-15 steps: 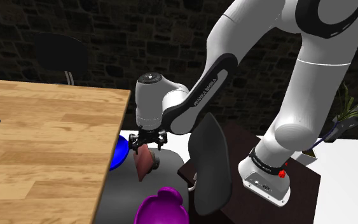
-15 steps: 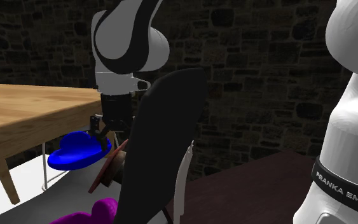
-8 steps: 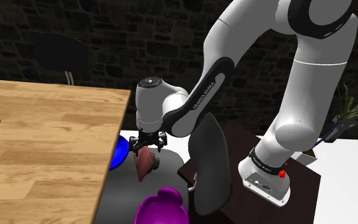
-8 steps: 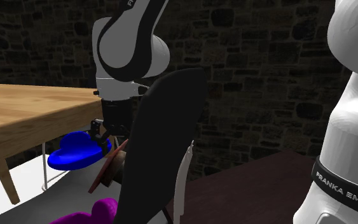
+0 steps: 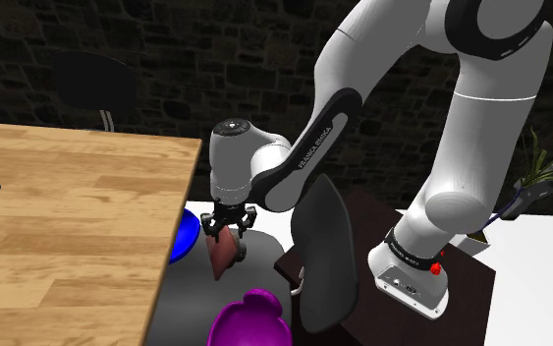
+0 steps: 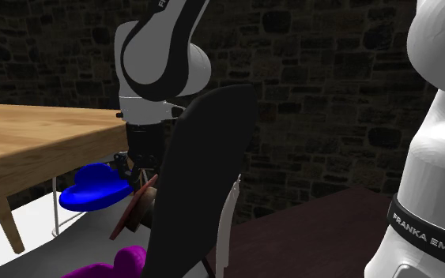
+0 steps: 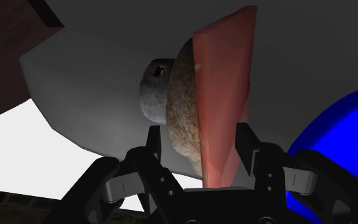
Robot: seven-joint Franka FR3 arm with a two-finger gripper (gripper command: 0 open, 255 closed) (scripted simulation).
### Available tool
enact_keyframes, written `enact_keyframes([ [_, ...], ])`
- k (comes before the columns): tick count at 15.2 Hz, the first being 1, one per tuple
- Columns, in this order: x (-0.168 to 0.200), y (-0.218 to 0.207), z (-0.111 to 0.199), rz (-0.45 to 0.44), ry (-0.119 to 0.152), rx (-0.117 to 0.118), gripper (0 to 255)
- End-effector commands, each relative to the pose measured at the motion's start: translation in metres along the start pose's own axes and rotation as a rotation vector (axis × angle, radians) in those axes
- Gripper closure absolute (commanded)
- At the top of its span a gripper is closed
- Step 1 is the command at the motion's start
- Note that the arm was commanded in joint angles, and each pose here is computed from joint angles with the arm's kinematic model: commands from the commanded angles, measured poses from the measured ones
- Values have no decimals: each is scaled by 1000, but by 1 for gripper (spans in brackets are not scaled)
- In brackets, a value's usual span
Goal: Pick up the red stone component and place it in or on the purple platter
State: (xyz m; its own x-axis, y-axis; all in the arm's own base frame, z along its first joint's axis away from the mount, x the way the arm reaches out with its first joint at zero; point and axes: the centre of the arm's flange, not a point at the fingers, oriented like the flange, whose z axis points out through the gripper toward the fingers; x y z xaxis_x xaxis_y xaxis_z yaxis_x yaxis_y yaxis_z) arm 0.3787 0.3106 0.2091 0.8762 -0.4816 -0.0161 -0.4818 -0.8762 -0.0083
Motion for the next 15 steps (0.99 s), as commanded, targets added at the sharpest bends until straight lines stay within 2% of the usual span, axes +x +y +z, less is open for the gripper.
enact_keyframes([
  [1, 0, 0, 0, 1, -1, 0, 255],
  [4, 0, 0, 0, 1, 0, 0, 255],
  [15, -1, 0, -58, 1, 0, 0, 255],
])
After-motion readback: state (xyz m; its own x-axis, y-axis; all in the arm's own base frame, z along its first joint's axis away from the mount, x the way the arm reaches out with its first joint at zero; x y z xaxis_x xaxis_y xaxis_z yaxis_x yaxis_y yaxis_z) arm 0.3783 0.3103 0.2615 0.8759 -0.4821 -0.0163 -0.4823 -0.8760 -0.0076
